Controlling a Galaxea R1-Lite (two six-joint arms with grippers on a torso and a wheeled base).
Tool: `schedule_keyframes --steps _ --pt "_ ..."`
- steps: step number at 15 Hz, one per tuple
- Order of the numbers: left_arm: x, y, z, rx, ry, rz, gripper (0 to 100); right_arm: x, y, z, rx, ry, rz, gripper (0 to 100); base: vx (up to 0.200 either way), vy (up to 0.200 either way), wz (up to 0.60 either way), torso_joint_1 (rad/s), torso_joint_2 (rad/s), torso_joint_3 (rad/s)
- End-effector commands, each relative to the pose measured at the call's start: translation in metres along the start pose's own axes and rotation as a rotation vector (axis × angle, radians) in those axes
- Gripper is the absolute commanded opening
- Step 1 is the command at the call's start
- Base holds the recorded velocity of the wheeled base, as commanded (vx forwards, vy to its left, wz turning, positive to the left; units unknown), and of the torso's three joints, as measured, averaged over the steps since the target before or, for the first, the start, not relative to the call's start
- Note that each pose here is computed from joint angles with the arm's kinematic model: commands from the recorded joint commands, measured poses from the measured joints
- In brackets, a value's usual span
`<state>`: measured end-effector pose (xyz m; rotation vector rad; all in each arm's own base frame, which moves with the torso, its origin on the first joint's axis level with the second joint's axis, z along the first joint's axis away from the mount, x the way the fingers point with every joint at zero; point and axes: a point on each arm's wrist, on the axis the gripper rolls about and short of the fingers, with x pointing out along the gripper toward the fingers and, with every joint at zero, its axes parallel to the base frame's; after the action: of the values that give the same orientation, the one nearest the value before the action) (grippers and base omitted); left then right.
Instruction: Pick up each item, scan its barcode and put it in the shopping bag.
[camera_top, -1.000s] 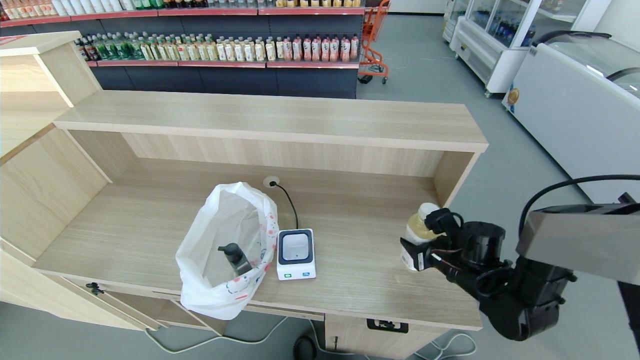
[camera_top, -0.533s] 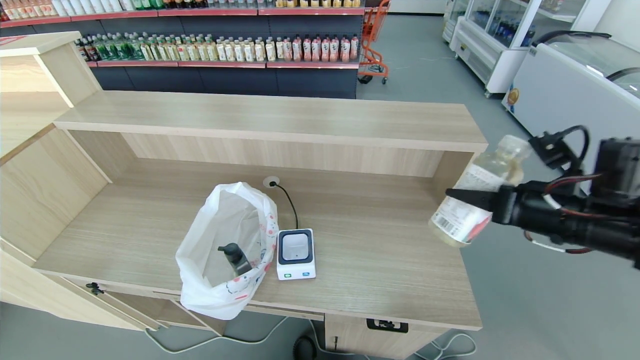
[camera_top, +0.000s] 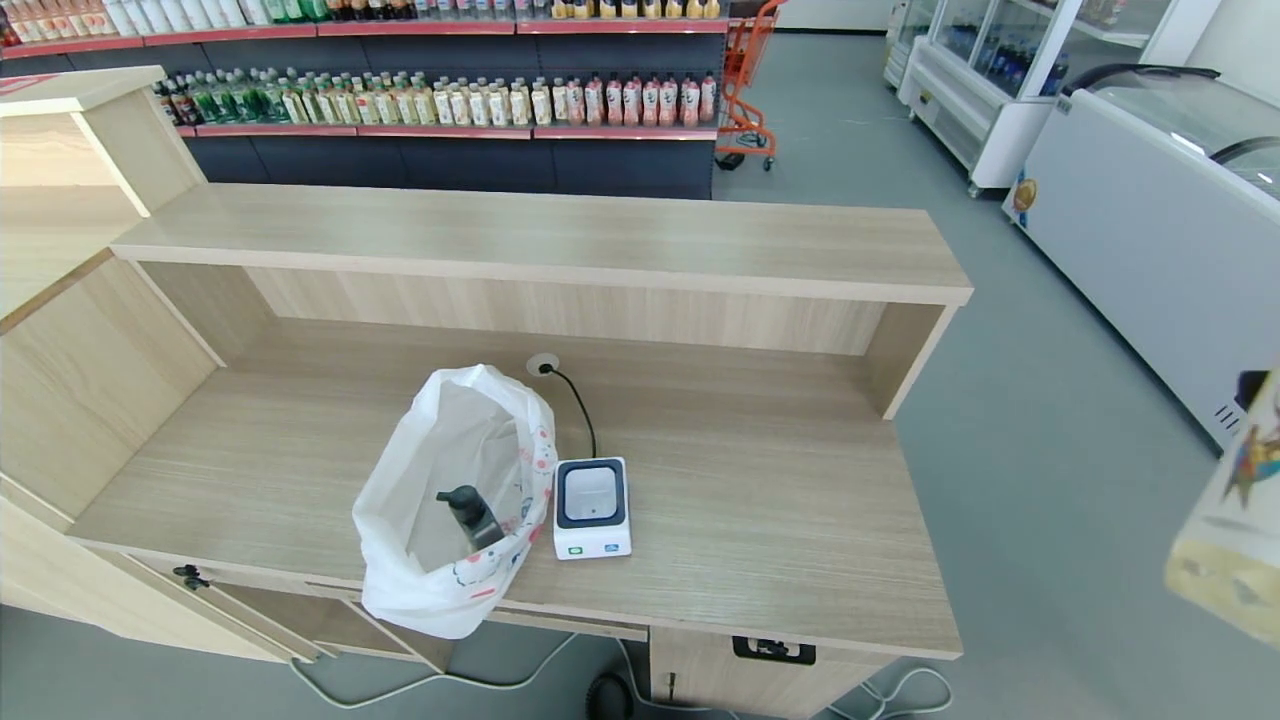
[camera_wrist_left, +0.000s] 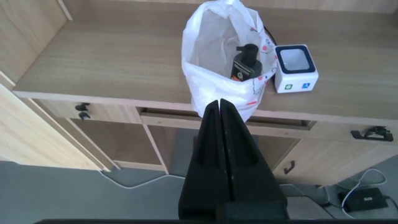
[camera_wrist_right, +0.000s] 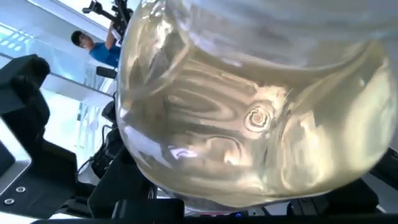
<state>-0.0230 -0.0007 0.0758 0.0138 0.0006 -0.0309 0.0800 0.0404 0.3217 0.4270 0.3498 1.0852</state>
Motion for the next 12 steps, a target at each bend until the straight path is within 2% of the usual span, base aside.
schedule_keyframes --steps 1,4,6,8,12 --pt "0.0 0.0 0.0 0.0 0.002 0.0 0 -0.011 0.018 -0.001 -0.046 -0.016 0.052 0 0.0 0.0 0.0 0.0 0.0 0.0" --pt "0.0 0.0 0.0 0.0 0.001 0.0 0 -0.012 0.024 0.004 -0.067 -0.015 0.089 0 0.0 0.0 0.0 0.0 0.0 0.0" --pt "0.0 0.0 0.0 0.0 0.002 0.0 0 -0.01 0.034 0.019 -0.085 -0.009 0.134 0 0.0 0.0 0.0 0.0 0.0 0.0" --pt "0.0 0.0 0.0 0.0 0.001 0.0 0 -0.009 0.037 0.014 -0.07 0.037 0.182 0 0.0 0.0 0.0 0.0 0.0 0.0" --pt "0.0 0.0 0.0 0.0 0.002 0.0 0 -0.006 0.033 0.005 -0.045 0.077 0.191 0 0.0 0.0 0.0 0.0 0.0 0.0"
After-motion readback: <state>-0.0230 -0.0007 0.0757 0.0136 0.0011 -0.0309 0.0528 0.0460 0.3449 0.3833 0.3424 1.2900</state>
